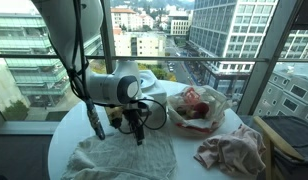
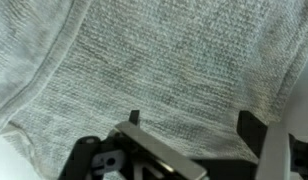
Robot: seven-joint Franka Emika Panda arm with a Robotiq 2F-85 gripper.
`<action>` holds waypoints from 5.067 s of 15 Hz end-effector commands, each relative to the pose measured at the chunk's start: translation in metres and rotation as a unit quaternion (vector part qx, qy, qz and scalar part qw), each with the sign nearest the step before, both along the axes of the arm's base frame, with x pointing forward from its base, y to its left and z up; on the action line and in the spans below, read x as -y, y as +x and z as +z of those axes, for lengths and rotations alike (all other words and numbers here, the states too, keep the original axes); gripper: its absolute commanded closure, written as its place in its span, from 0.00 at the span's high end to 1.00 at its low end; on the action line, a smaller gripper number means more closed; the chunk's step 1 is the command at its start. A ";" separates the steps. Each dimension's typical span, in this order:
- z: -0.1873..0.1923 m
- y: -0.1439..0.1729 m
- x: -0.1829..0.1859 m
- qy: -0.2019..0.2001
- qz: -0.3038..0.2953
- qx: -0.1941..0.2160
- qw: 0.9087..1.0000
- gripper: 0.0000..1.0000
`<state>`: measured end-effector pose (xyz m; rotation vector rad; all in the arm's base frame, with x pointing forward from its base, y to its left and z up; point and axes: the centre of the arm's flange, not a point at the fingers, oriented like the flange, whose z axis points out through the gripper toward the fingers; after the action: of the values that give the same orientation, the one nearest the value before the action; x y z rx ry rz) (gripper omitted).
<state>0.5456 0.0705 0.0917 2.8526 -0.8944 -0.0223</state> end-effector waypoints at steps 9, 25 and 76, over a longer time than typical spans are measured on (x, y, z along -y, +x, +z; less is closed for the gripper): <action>-0.020 -0.015 0.059 -0.014 -0.058 -0.021 0.998 1.00; -0.011 0.032 0.045 -0.008 -0.045 0.012 0.999 1.00; 0.009 -0.123 -0.022 0.065 0.040 -0.148 0.986 0.96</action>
<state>0.4278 0.0880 0.0839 2.9419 -0.7573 -0.4802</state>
